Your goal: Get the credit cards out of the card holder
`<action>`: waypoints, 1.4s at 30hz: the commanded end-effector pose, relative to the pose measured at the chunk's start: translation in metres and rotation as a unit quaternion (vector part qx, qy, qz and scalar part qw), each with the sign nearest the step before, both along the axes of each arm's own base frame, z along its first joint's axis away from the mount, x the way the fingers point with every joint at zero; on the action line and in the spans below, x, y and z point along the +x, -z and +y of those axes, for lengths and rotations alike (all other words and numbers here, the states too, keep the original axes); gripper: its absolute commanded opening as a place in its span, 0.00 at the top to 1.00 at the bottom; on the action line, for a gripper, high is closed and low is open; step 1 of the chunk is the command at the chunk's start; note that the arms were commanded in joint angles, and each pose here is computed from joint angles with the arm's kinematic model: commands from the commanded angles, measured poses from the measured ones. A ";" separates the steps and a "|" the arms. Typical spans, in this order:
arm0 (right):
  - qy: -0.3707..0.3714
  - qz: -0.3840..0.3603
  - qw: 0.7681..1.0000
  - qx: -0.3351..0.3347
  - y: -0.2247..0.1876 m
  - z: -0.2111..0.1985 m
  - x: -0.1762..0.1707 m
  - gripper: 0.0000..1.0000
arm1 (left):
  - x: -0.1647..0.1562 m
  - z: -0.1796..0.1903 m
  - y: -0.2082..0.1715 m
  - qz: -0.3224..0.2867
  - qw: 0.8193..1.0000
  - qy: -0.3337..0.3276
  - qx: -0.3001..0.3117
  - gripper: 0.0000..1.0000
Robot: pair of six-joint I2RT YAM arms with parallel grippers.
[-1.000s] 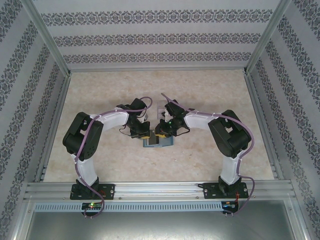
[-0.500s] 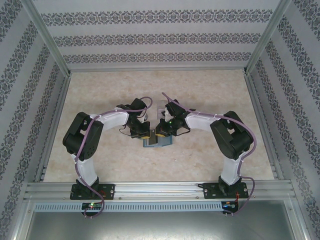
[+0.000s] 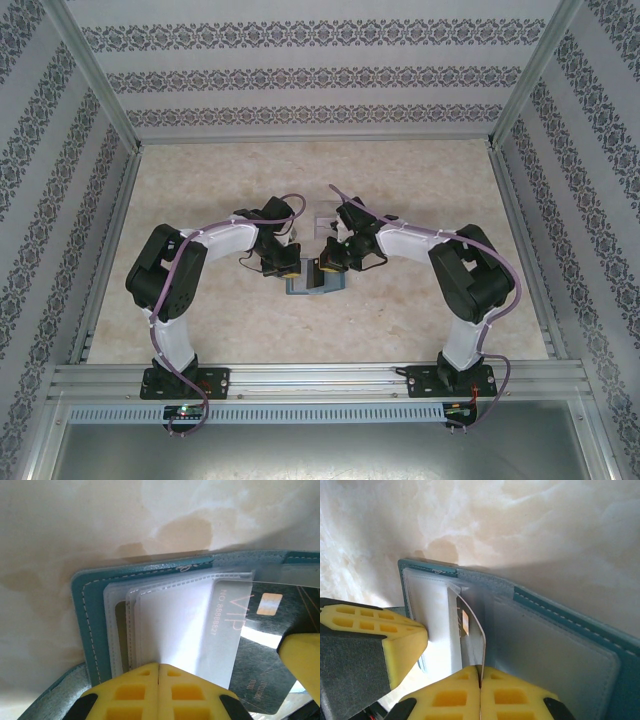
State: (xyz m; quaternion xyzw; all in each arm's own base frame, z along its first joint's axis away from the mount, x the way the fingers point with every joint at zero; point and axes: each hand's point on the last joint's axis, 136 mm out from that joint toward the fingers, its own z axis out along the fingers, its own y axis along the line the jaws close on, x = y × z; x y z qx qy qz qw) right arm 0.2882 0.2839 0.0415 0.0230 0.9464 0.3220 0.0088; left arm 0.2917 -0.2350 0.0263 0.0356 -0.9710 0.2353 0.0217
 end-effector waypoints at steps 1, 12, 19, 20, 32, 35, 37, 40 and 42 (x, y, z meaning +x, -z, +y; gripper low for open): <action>0.010 0.005 0.998 -0.065 0.010 -0.028 -0.007 0.93 | -0.019 0.023 0.022 0.037 0.997 0.008 0.067 0.96; -0.002 -0.020 0.997 -0.073 -0.008 -0.029 -0.006 0.93 | -0.007 0.013 -0.002 0.011 0.999 0.005 0.045 0.95; -0.003 -0.034 0.998 -0.044 -0.021 -0.018 -0.002 0.93 | 0.010 0.002 -0.029 -0.031 0.999 -0.006 0.012 0.89; -0.003 -0.037 0.998 -0.041 -0.023 -0.017 -0.001 0.94 | 0.013 0.000 -0.032 -0.039 0.999 -0.007 0.009 0.89; -0.009 -0.090 0.996 -0.016 -0.062 -0.016 0.005 0.98 | 0.045 -0.012 -0.062 -0.135 0.989 -0.040 -0.039 0.87; -0.008 -0.106 0.994 -0.015 -0.069 -0.020 0.008 0.99 | 0.047 -0.011 -0.061 -0.150 0.986 -0.050 -0.046 0.88; -0.016 -0.119 0.993 -0.021 -0.074 -0.024 0.010 1.00 | 0.047 -0.012 -0.057 -0.150 0.986 -0.050 -0.048 0.88; -0.047 -0.154 0.986 -0.033 -0.081 -0.027 0.013 1.00 | 0.043 -0.011 -0.048 -0.142 0.988 -0.045 -0.048 0.88; -0.069 -0.179 0.981 -0.043 -0.084 -0.031 0.017 1.00 | 0.040 -0.011 -0.045 -0.136 0.989 -0.042 -0.047 0.88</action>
